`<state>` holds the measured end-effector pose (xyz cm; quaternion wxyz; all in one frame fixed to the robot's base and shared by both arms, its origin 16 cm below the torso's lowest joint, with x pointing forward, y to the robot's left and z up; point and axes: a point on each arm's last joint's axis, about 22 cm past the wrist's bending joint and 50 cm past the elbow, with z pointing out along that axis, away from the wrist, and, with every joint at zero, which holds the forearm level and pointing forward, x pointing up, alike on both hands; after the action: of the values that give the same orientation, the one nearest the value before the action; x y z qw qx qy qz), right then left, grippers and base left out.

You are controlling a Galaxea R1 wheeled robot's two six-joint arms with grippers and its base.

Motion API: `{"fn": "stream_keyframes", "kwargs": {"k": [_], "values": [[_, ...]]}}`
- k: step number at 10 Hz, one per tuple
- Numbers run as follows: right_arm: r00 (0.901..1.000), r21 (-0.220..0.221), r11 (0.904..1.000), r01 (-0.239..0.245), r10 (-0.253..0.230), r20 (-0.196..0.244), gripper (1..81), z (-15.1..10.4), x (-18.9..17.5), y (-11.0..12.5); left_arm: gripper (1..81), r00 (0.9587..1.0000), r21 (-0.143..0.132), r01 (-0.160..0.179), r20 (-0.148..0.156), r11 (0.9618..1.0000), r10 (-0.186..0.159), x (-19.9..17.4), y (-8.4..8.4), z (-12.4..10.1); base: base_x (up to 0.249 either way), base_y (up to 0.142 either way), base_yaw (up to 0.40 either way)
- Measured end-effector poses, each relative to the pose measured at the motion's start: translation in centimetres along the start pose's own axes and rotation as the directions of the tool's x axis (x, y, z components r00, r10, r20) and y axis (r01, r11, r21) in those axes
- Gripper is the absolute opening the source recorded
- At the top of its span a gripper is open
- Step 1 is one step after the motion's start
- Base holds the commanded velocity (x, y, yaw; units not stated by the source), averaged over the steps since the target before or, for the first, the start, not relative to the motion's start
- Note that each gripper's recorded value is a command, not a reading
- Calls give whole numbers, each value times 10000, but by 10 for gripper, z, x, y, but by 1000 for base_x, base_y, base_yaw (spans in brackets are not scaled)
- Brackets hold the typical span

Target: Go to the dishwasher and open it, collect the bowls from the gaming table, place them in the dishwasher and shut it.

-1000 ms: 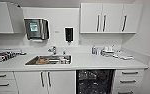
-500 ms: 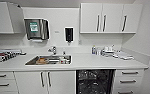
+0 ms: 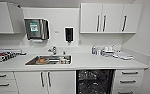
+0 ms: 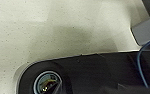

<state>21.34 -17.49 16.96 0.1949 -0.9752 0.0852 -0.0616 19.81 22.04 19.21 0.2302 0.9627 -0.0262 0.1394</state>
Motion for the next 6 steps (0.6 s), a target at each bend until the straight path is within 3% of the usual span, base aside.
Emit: {"fn": "stream_keyframes", "kwargs": {"k": [4, 6], "values": [[9997, -80, 9999, -96, 98, 219, 811, -28, -11, -8, 811, 9994, 191, 14, 356, 9998, -21, -13, 14, -23, 0, 0, 0], [9993, -52, 9999, -143, 144, 345, 811, -44, -16, -19, 811, 9984, 528, -37, 562, 9986, 8, -18, 16, -36, 0, 0, 0]]}}
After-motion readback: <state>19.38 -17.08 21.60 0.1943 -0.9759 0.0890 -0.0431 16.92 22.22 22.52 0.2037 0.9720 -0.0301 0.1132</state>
